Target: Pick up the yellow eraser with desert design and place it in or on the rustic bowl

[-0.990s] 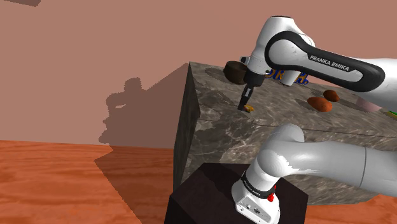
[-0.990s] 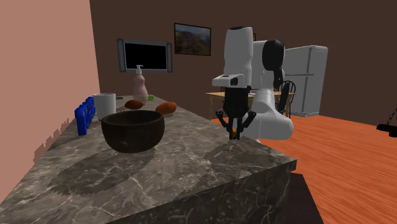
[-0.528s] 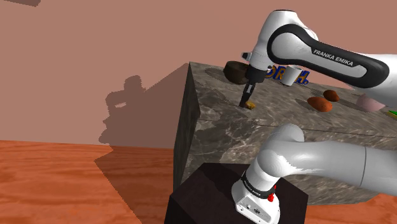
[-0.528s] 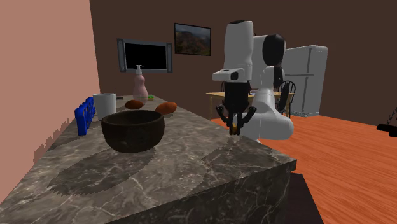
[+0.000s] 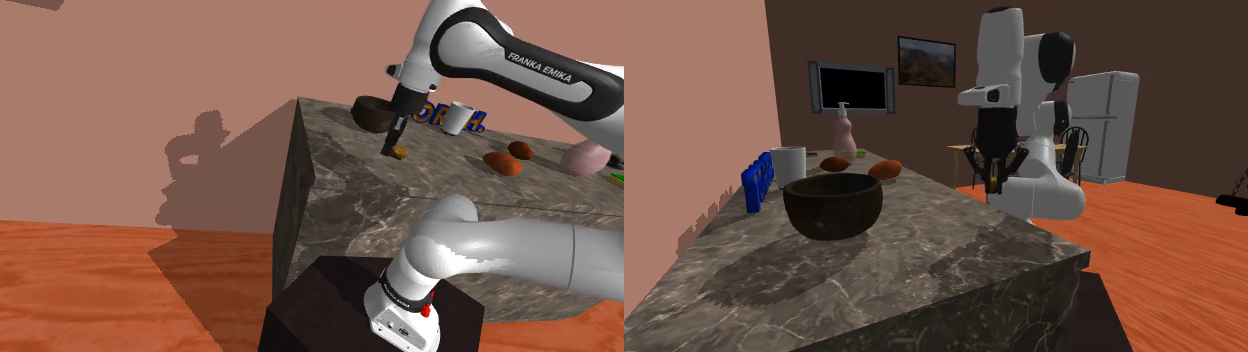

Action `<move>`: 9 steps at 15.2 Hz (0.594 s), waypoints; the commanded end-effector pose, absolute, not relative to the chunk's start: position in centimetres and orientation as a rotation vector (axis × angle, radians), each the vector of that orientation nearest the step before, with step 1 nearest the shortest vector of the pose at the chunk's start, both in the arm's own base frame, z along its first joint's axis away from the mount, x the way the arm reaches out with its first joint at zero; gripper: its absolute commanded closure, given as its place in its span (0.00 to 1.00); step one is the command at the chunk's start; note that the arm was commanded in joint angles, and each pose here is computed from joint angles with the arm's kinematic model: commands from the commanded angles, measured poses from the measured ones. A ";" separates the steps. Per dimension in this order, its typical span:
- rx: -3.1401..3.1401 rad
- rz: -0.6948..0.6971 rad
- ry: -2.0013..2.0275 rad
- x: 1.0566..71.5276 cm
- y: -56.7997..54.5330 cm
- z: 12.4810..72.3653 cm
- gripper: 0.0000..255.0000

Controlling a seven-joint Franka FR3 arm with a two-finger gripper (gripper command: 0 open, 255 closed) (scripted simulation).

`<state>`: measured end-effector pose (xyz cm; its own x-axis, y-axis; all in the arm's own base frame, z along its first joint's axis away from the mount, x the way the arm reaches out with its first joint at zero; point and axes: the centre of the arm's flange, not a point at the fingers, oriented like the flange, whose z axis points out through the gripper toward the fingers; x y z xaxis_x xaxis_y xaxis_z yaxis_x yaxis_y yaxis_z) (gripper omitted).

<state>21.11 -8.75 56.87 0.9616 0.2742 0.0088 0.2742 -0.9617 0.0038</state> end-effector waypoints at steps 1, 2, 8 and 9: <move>3.109 0.014 0.435 21.1 -8.7 57.9 1.00; 3.109 0.014 0.435 21.1 -8.7 58.5 1.00; 3.109 0.014 0.435 21.1 -8.7 61.6 1.00; 3.109 0.014 0.435 21.1 -8.7 62.2 1.00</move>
<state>21.05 -8.71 61.54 0.9616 0.2744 0.0088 0.2744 -0.9616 0.0039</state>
